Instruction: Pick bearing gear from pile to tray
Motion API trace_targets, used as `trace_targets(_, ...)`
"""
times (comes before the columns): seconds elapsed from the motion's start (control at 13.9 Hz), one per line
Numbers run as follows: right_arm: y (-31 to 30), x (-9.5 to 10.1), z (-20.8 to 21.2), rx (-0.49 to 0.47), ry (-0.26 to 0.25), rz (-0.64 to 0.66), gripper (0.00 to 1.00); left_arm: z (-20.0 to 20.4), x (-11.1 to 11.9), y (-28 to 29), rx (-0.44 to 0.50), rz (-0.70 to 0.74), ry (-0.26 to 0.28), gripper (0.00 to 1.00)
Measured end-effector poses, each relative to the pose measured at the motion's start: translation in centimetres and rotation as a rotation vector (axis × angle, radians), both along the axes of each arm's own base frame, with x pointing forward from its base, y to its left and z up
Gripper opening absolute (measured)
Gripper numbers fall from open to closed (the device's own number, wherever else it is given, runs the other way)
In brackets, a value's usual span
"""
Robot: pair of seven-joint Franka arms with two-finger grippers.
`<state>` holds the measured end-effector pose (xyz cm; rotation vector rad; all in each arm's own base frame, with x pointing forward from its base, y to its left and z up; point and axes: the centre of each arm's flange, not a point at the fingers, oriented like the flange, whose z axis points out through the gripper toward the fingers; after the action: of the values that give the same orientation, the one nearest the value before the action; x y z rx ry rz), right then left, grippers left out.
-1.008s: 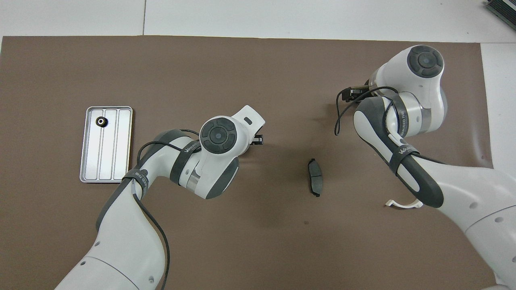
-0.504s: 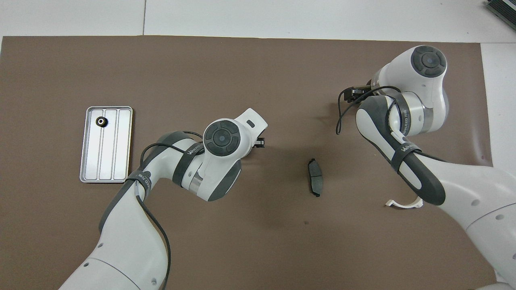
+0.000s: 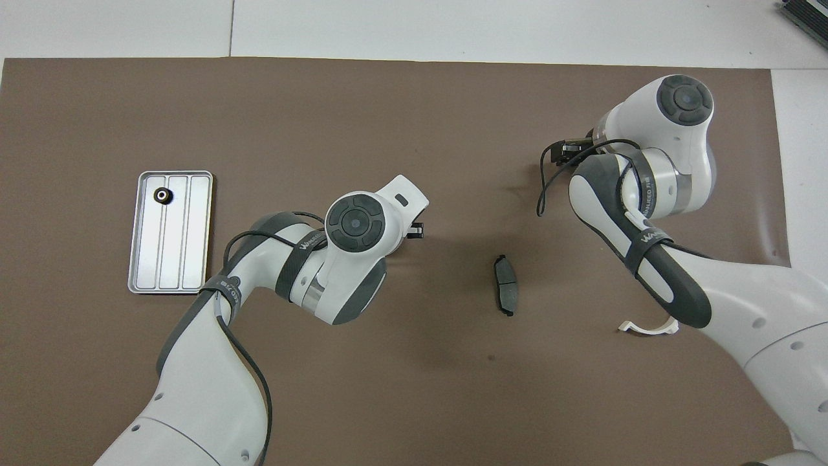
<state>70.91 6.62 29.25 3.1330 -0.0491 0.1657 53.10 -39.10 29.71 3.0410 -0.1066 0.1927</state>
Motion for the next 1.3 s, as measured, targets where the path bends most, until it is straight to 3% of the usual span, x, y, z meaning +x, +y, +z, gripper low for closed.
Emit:
trace_targets(0.22,0.0,0.1,0.0,0.001,-0.005,-0.001,0.64,0.2,0.3,0.3,0.007,0.006,0.004,0.34)
trace_targets(0.36,-0.1,0.1,0.0,0.003,-0.011,-0.001,0.50,1.7,1.7,1.1,0.015,0.028,0.007,0.34)
trace_targets(0.43,-0.1,0.1,-0.1,0.003,-0.010,-0.001,0.49,3.4,3.3,2.2,0.020,0.055,0.011,0.34)
trace_targets(0.58,0.0,0.1,-0.1,0.003,-0.010,-0.001,0.24,6.4,7.3,6.7,0.028,0.120,0.015,0.34)
trace_targets(0.72,0.2,0.2,0.0,0.005,-0.014,0.002,0.23,7.7,10.4,12.4,0.039,0.132,0.014,0.34)
trace_targets(0.94,1.6,0.3,2.1,0.015,-0.040,0.017,0.23,7.8,13.0,22.1,0.079,0.074,0.066,0.34)
trace_targets(1.15,5.8,-0.8,5.9,0.036,-0.038,-0.013,0.23,8.1,13.2,30.5,0.089,-0.028,0.127,0.34)
trace_targets(1.3,10.3,-2.2,7.9,0.045,-0.034,-0.052,0.23,7.5,11.8,34.7,0.076,-0.092,0.160,0.34)
